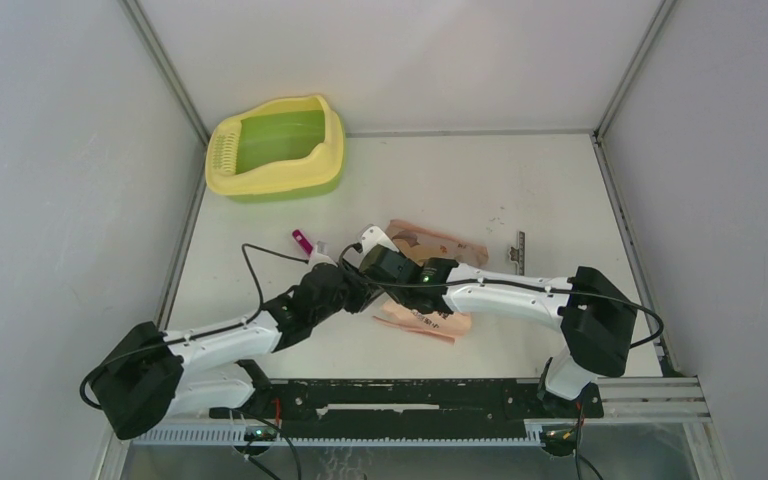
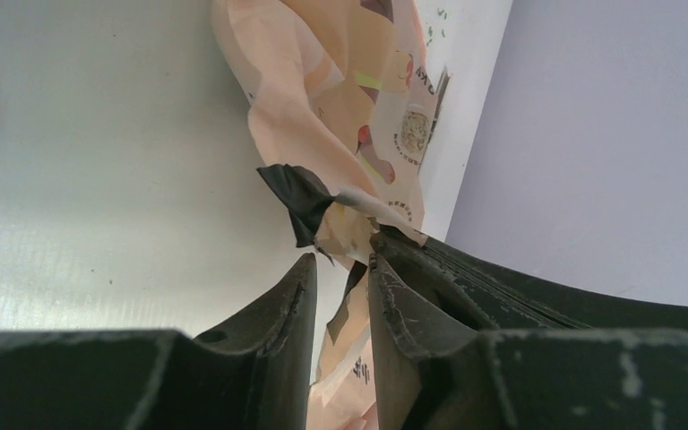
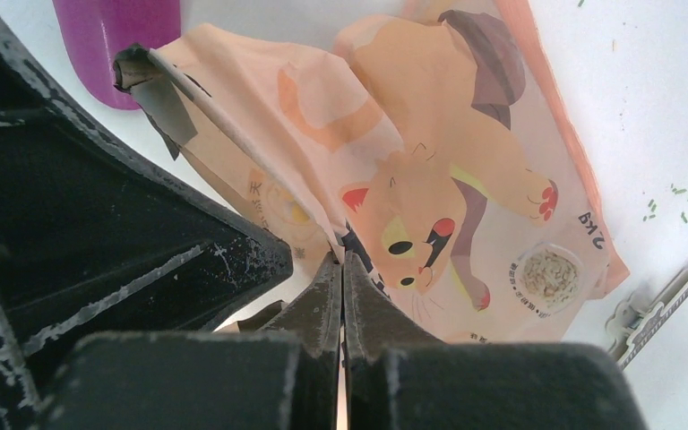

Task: Fill the litter box with clean litter
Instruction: Open the cat litter bag at the center of the board.

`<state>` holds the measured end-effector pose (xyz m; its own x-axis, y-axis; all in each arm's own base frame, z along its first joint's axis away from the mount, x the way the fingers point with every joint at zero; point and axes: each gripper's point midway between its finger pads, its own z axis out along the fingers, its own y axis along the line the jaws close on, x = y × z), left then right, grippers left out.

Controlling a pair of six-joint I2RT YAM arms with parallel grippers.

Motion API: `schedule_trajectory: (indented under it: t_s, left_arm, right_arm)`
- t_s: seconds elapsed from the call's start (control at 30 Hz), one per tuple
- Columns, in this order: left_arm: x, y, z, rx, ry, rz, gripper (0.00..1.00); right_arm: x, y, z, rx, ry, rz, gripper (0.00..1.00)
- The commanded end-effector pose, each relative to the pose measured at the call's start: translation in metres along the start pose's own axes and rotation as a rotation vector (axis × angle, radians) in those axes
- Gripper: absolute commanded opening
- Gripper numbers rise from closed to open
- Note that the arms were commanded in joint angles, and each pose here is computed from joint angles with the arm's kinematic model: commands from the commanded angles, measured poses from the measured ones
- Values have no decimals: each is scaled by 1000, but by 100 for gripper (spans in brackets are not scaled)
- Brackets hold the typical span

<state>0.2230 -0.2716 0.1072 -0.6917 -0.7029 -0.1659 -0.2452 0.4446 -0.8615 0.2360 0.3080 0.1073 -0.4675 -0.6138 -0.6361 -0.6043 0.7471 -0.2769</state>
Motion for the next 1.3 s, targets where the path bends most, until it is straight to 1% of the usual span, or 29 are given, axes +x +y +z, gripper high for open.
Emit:
schedule_trajectory:
  t_s: [0.0,0.13,0.33,0.57,0.97,1.03,1.17,1.27]
  left_arm:
    - [-6,-31,3,59,-29,-2,32]
    - [-12,-31,6,55,-57,-3,32]
    - [-13,-30,14,40,-53,0,33]
    - [-22,-35,16,37,-81,1,35]
    - [-27,-25,29,-17,-84,15,32]
    - [-27,-21,31,-29,-83,16,31]
    - [-30,-13,36,-49,-87,13,19]
    - [-33,-11,36,-56,-93,14,13]
  right_arm:
    - [-25,5,-7,-19,-63,43,0]
    - [-25,5,-7,-18,-64,45,0]
    - [-23,3,-7,-12,-58,38,0]
    - [-22,3,-7,-11,-54,36,0]
    - [-22,4,-8,-12,-54,36,0]
    - [-23,5,-8,-16,-56,37,0]
    - [-22,8,-8,-22,-55,33,0]
    - [-21,9,-8,-22,-54,27,0]
